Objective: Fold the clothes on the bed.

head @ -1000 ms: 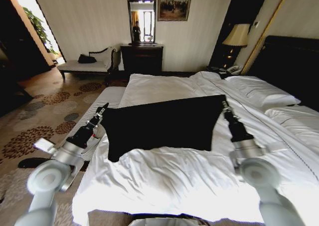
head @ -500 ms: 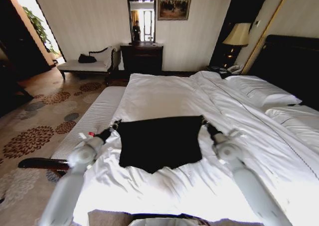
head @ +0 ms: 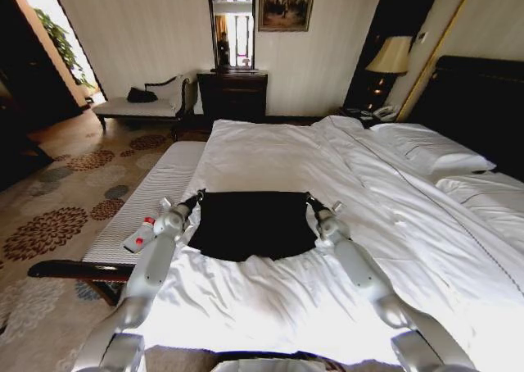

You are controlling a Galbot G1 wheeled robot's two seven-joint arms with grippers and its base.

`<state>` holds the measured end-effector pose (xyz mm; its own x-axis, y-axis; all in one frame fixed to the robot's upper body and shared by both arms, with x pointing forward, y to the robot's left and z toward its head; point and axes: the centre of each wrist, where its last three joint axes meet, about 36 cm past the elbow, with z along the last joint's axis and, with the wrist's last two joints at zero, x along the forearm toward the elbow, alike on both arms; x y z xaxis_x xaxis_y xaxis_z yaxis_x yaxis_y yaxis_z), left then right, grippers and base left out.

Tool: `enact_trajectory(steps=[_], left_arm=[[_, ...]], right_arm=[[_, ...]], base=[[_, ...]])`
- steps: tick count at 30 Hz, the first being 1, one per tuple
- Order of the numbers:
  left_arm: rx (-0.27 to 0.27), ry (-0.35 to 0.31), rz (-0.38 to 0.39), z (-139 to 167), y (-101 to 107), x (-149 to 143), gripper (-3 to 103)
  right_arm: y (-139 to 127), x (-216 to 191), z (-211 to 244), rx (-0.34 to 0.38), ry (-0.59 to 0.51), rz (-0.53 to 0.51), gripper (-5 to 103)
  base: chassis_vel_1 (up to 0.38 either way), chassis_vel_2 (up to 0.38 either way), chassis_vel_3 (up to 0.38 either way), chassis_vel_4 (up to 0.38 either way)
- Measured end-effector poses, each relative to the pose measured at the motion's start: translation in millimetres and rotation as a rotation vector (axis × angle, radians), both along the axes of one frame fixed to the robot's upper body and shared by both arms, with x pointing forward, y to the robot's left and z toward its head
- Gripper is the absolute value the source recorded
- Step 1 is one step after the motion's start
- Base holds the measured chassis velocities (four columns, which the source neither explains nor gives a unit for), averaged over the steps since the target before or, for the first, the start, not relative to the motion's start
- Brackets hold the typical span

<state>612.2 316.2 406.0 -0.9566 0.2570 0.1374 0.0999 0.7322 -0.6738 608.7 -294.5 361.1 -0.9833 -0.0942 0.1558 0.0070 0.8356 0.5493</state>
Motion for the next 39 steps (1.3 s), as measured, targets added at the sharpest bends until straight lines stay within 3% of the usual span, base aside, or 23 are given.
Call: enact_trajectory(steps=[8,13,16,23,31,33,39], left_arm=[[0.009,-0.049,-0.021,-23.8,-16.2,-8.9,2],[-0.018,-0.093,-0.04,-34.9,-19.7,-12.6,2],[-0.051,-0.118,-0.059,-36.8,-13.8,-21.1,2],[-0.068,-0.178,-0.105,-36.4,13.1,-48.6,2],[-0.092,-0.195,-0.11,-41.0,16.9,-70.4,2],[-0.109,-0.225,-0.128,-38.0,17.9,-85.5,2],[-0.092,-0.206,-0.127,-46.6,25.3,-99.5,2]], right_arm=[[15.9,5.3,-4.3,0.022,-0.023,0.003,1],[15.0,3.7,1.8,0.047,-0.058,-0.009,1],[13.0,-11.9,14.0,0.12,-0.077,0.011,1],[-1.6,-61.9,13.6,0.15,-0.083,0.063,1],[-3.3,-90.8,-6.6,0.188,-0.068,0.07,1],[-1.2,-105.8,-12.2,0.2,-0.073,0.073,1],[5.7,-119.8,-13.8,0.231,-0.099,0.069,1]], base=[[0.0,0.0,0.0,0.0],[0.0,0.0,0.0,0.0],[0.0,0.0,0.0,0.0],[0.0,0.0,0.0,0.0],[0.0,0.0,0.0,0.0],[0.0,0.0,0.0,0.0],[0.0,0.0,0.0,0.0]])
